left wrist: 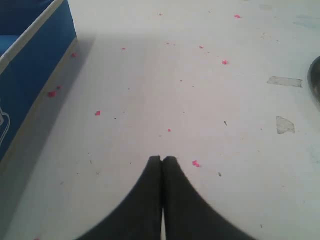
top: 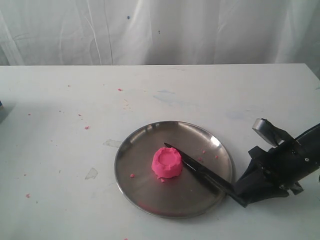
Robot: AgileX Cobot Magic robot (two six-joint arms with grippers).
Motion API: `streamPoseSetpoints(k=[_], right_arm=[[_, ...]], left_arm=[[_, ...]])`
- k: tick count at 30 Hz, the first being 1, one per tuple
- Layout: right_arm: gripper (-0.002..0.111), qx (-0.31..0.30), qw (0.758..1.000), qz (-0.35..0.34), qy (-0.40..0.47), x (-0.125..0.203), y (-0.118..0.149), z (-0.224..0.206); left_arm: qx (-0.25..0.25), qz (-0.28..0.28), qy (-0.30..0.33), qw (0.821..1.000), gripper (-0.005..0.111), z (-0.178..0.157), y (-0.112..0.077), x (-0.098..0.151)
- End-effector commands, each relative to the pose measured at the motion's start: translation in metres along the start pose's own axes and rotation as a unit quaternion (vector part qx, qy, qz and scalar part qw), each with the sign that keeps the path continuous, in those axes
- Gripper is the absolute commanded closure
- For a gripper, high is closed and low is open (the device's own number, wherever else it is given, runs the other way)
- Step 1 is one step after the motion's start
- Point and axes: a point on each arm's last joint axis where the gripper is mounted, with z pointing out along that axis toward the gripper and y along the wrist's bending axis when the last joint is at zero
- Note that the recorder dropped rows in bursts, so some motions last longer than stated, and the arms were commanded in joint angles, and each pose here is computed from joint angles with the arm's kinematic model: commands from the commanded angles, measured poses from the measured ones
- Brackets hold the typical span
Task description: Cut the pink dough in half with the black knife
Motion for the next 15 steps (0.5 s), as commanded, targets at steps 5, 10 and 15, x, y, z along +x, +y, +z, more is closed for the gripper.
streamPoseSetpoints(k=[5, 10, 15], right_arm=[[0.068, -0.025, 1.0, 0.013, 0.011, 0.001, -0.0034, 0.0068], [0.068, -0.039, 0.999, 0.017, 0.012, 0.0011, -0.0009, 0.0067], [0.068, -0.053, 0.998, 0.018, -0.005, -0.0022, 0.0017, 0.0064]], left_arm=[[0.0, -0.001, 0.0, 1.0, 0.107, -0.0002, -0.0002, 0.0001], [0.0, -0.001, 0.0, 1.0, 0.107, -0.0002, -0.0002, 0.0001], [0.0, -0.001, 0.0, 1.0, 0.107, -0.0002, -0.0002, 0.0001]])
